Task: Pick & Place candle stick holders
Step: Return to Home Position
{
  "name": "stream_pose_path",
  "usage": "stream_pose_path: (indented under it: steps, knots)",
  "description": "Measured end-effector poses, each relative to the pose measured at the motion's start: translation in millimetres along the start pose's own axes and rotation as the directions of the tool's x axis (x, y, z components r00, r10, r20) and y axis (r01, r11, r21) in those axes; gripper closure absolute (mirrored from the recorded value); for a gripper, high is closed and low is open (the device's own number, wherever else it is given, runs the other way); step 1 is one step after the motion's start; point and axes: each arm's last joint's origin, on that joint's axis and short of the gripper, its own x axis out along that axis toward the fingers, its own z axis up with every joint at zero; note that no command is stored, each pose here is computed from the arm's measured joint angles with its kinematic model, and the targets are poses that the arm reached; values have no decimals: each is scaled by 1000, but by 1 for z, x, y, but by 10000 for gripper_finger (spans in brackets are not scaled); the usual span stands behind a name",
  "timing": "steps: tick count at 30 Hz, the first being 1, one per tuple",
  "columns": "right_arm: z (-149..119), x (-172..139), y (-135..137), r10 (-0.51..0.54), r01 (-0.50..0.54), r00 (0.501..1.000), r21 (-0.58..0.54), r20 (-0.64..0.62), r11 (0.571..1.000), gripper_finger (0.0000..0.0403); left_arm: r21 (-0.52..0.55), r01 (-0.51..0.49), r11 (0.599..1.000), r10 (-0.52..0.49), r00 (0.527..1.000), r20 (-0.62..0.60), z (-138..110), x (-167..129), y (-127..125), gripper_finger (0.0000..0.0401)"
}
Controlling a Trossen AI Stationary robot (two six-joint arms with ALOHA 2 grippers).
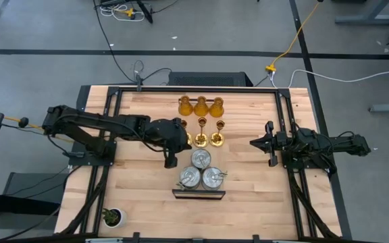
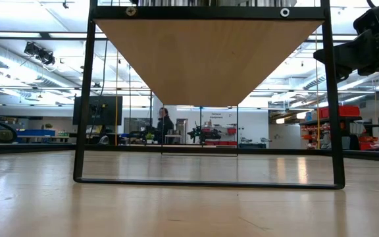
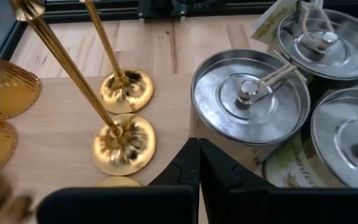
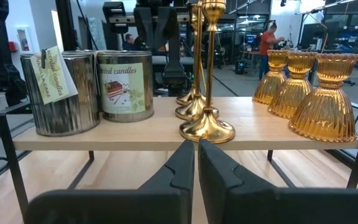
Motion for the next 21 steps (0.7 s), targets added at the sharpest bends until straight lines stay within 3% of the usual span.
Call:
stream_pose_path:
  steps: [21]
  knots:
    - [0,0,0,0,0,1000,0,0,1000,376,10,94,996,-94,990,104,31,-30,-5,399]
